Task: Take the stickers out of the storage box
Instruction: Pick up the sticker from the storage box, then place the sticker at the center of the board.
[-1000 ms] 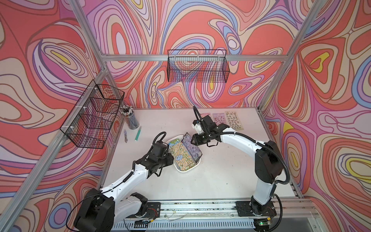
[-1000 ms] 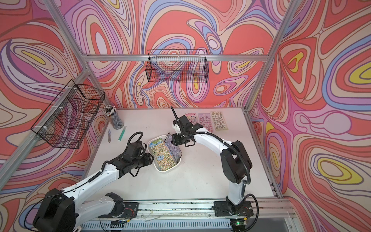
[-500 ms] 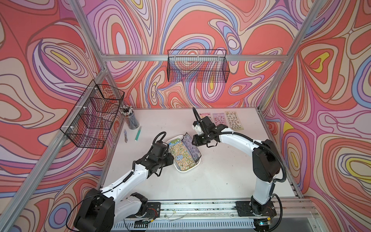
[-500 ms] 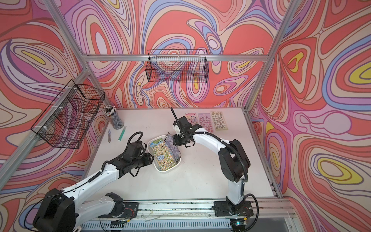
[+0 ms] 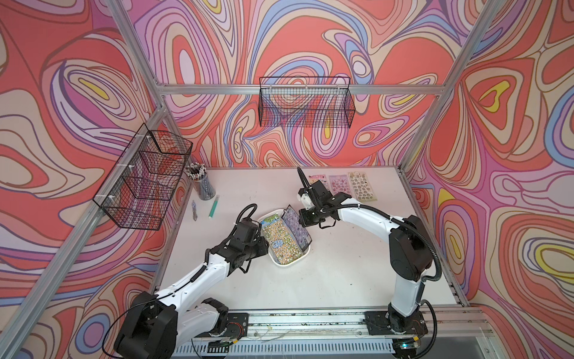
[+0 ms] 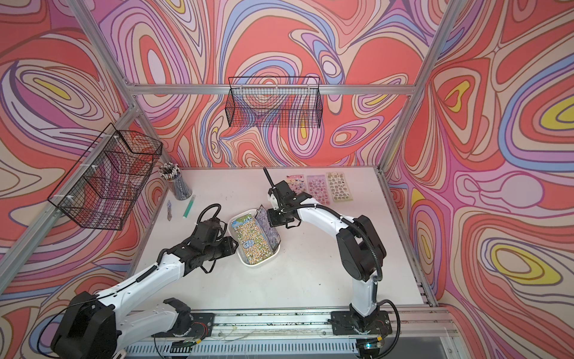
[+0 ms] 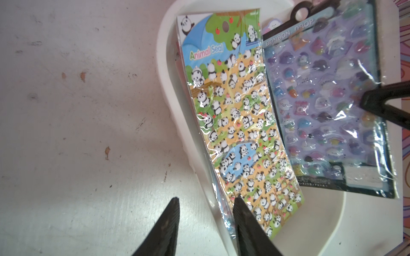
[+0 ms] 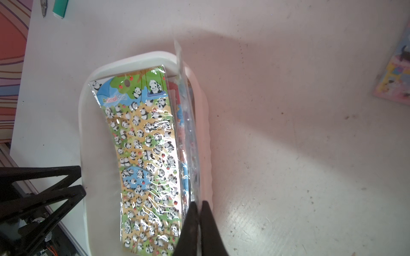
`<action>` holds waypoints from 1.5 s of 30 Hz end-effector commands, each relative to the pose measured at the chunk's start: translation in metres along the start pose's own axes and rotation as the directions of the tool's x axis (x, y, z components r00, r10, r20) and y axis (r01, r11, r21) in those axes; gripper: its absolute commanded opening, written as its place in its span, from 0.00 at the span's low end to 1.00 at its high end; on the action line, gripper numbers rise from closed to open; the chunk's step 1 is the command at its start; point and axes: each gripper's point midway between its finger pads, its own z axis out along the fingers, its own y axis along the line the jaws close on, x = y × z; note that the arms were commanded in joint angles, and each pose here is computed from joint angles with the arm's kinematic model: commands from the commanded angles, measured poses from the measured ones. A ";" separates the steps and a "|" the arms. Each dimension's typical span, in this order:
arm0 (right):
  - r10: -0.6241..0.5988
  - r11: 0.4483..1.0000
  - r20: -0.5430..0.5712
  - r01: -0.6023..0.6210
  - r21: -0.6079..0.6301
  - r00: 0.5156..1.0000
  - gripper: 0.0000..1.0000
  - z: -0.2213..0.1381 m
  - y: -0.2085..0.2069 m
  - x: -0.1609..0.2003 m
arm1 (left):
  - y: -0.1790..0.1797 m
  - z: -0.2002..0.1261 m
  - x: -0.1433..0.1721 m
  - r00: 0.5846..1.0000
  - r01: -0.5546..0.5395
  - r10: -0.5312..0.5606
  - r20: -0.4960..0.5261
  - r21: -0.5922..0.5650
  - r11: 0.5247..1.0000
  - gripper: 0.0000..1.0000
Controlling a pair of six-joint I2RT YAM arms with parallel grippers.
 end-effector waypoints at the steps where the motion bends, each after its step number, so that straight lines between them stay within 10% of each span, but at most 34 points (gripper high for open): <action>1: 0.005 0.999 0.108 -0.001 -0.044 0.994 0.00 -0.045 0.010 -0.029 | -0.005 -0.001 -0.006 1.000 -0.009 0.009 0.017 0.003 1.000 0.44; 16: 0.201 0.962 0.253 -0.141 -0.235 0.946 0.00 -0.092 -0.049 -0.077 | -0.004 -0.002 -0.005 1.000 -0.018 0.018 0.015 -0.002 1.000 0.44; 45: 0.341 0.916 0.175 -0.285 -0.283 0.924 0.00 0.055 -0.140 -0.139 | 0.001 -0.001 -0.003 0.999 -0.042 0.041 -0.012 -0.043 0.998 0.44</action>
